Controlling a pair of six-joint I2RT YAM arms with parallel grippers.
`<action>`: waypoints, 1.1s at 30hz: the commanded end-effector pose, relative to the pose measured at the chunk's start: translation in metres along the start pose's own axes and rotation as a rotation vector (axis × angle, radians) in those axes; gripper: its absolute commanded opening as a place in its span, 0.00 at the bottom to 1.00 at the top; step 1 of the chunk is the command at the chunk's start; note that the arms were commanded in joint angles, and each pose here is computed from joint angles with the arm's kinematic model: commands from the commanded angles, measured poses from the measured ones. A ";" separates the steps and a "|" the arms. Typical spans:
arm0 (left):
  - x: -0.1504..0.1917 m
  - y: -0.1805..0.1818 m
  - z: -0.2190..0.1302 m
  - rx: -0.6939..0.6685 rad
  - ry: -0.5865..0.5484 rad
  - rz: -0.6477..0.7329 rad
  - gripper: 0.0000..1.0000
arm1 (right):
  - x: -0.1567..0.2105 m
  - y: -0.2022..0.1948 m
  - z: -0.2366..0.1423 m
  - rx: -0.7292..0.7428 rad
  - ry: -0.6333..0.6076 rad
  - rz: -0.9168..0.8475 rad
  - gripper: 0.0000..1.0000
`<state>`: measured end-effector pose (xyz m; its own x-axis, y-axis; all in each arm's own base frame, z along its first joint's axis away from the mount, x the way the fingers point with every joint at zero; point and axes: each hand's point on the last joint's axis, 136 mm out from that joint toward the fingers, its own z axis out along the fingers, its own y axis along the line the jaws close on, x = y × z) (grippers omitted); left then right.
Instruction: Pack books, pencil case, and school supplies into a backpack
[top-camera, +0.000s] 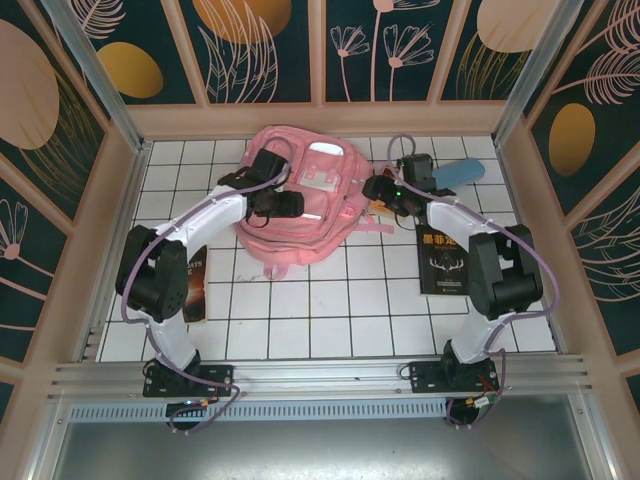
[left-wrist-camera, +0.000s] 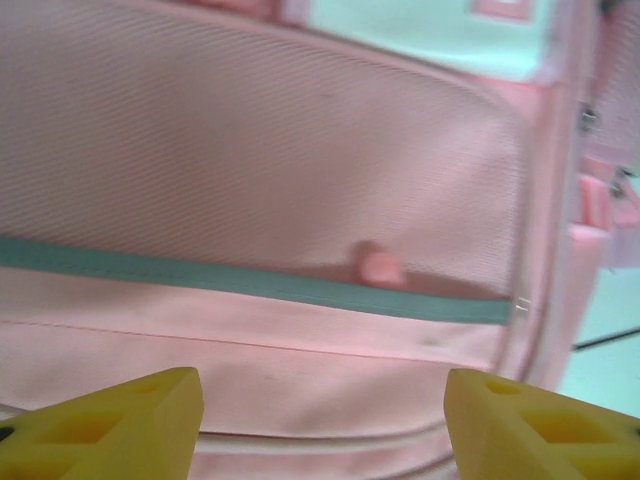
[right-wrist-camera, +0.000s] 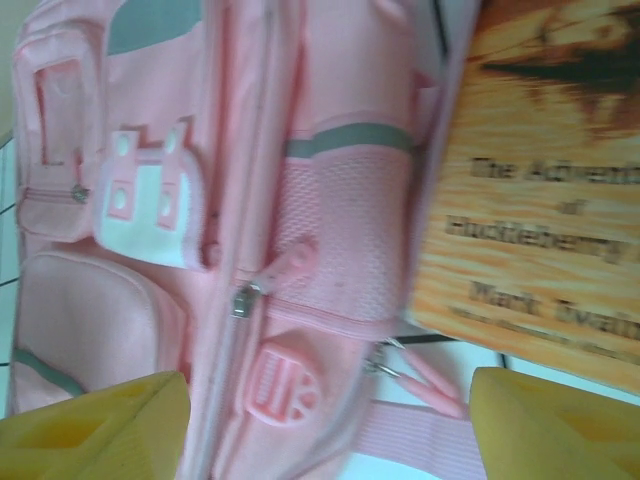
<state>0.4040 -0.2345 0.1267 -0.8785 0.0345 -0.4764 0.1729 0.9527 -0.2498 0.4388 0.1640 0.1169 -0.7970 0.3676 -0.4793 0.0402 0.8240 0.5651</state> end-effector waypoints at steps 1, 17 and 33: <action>0.023 -0.010 0.008 -0.112 0.091 0.158 0.66 | 0.017 -0.022 -0.005 0.050 0.038 -0.005 0.76; 0.040 -0.026 0.053 -0.263 0.209 0.397 0.54 | 0.022 -0.027 -0.003 0.040 0.039 0.024 0.74; 0.031 -0.025 0.073 -0.294 0.229 0.557 0.43 | 0.016 -0.018 -0.003 -0.006 0.026 -0.083 0.67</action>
<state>0.3965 -0.2848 0.0582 -0.7894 0.5457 -0.2813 0.5150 0.8380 0.1805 0.4210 0.1514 0.0908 -0.8284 0.3146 -0.4635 0.0283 0.8499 0.5262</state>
